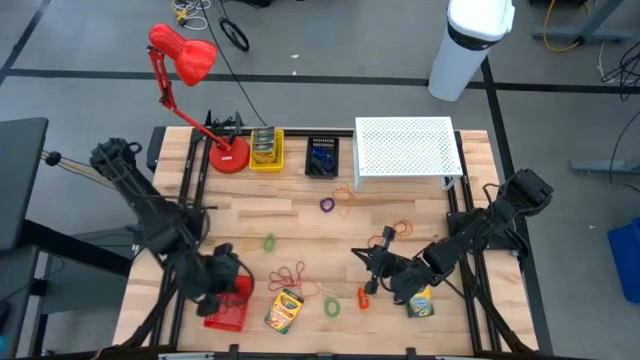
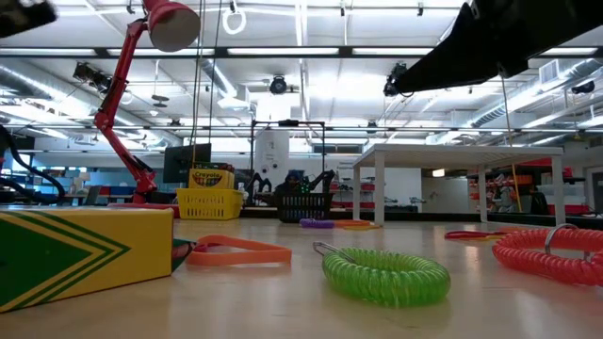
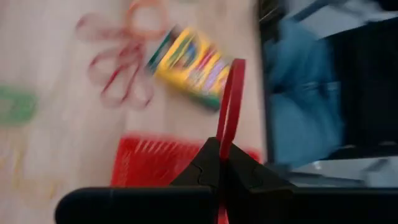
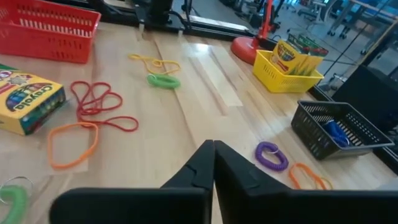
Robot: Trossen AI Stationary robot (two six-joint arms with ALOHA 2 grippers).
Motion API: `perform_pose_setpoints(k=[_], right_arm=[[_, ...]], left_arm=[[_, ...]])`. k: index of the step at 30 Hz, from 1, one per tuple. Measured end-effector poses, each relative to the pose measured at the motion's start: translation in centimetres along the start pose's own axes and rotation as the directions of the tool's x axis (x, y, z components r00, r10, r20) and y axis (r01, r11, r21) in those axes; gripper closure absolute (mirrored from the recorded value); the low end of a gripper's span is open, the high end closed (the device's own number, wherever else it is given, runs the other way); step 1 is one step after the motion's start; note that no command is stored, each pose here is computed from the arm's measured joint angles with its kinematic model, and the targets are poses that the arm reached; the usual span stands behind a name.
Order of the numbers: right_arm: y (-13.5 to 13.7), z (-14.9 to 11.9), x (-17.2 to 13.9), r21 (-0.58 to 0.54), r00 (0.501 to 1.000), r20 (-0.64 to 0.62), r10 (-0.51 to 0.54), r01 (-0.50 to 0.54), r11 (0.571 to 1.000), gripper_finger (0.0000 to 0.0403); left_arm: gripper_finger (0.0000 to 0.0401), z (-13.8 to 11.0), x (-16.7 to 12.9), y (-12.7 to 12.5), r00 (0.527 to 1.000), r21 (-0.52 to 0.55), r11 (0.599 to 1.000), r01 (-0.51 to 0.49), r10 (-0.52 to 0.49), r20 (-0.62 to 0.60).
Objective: Pick & Place Office Desk Supplies
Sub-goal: Put the red rubber band into the red bin, then put the orange rubber band into the red bin
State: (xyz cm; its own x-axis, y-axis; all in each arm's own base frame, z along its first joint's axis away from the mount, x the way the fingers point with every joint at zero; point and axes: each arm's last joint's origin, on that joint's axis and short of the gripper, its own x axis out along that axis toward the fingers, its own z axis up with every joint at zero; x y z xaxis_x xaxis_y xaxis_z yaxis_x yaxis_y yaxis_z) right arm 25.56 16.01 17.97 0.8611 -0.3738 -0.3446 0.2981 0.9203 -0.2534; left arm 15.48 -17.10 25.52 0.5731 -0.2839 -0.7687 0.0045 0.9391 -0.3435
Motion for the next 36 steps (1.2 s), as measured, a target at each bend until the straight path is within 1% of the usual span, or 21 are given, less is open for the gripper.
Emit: perform_pose_setpoints(k=[2,4,7,12,17,22,27,30,32,34,36], right_arm=[[0.0,0.0,0.0,-0.001,1.0,0.001,0.002,-0.002,1.0,0.0398],[0.1,0.0,-0.1,-0.004,1.0,0.001,0.003,-0.003,1.0,0.0393],[0.1,0.0,-0.1,-0.004,1.0,0.001,0.004,-0.004,1.0,0.0384],[0.1,0.0,-0.1,-0.005,1.0,0.001,0.004,-0.004,1.0,0.0387],[0.1,0.0,-0.1,-0.009,1.0,0.001,0.004,-0.004,1.0,0.0398],[0.1,0.0,-0.1,-0.01,1.0,0.001,0.004,-0.004,1.0,0.0388],[0.1,0.0,-0.1,-0.01,1.0,0.0,0.004,-0.004,1.0,0.0391],[0.1,0.0,-0.1,-0.011,1.0,0.0,0.004,-0.004,1.0,0.0398],[0.1,0.0,-0.1,-0.012,1.0,0.0,0.004,-0.004,1.0,0.0399],[0.1,0.0,-0.1,-0.012,1.0,0.0,0.004,-0.004,1.0,0.0397],[0.1,0.0,-0.1,-0.013,1.0,-0.001,0.003,-0.003,1.0,0.0391]], left_arm=[[0.0397,-1.0,0.3,-0.1,0.998,-0.028,0.998,-0.058,0.057,-0.042],[0.0397,-1.8,0.8,-0.3,0.993,-0.038,0.994,-0.1,0.097,-0.067],[0.0397,-2.6,2.0,-0.8,0.986,-0.031,0.991,-0.13,0.126,-0.106],[0.039,-3.7,4.5,-1.0,0.958,-0.062,0.98,-0.186,0.167,-0.233],[0.0355,-4.6,6.3,-1.0,0.925,-0.079,0.971,-0.226,0.188,-0.329],[0.0307,-4.6,6.4,-1.2,0.925,-0.105,0.972,-0.209,0.162,-0.345],[0.0263,-3.7,5.2,-1.7,0.934,-0.111,0.975,-0.192,0.147,-0.326],[0.0239,-2.8,4.3,-2.2,0.937,-0.09,0.973,-0.212,0.177,-0.3],[0.0225,-2.1,3.6,-2.5,0.94,-0.036,0.971,-0.237,0.219,-0.26],[0.0218,-1.4,3.1,-2.8,0.949,0.047,0.965,-0.257,0.261,-0.179],[0.0221,-0.5,3.3,-2.9,0.96,0.154,0.956,-0.252,0.266,-0.083]])
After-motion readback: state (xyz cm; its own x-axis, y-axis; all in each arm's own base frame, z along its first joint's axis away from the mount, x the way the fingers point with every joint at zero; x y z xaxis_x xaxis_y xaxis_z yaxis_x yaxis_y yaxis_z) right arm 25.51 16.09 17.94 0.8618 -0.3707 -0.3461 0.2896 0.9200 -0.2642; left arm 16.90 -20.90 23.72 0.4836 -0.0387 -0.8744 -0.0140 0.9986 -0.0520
